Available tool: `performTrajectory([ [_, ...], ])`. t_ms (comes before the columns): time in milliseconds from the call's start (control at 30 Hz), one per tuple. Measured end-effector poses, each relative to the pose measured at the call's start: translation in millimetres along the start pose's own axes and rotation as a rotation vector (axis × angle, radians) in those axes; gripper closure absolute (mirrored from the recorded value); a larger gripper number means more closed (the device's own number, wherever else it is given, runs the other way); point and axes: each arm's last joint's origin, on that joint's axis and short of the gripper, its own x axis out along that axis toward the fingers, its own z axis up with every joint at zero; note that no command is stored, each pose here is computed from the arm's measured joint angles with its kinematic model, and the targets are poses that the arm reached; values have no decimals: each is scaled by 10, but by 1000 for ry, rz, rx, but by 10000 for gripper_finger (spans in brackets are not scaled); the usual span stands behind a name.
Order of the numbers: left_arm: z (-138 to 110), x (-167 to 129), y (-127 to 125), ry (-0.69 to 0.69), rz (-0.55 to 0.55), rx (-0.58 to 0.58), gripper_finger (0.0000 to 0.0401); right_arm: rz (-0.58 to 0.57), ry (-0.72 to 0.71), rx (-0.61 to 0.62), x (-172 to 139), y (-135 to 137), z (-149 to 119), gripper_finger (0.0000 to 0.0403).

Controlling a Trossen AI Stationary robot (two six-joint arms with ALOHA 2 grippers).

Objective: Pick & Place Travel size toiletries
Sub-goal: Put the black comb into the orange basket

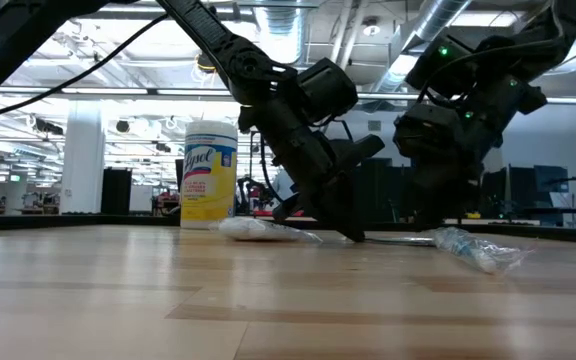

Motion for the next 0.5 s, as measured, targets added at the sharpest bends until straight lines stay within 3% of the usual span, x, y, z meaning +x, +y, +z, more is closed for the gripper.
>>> performTrajectory([
  [200,-2,3,2,1,0,12,400,-1,-6,3,0,-10,13,184],
  [400,-7,6,5,4,1,17,400,-83,-1,80,-5,-88,4,188],
  [500,-8,7,5,4,1,19,400,-54,30,102,86,-99,-3,186],
])
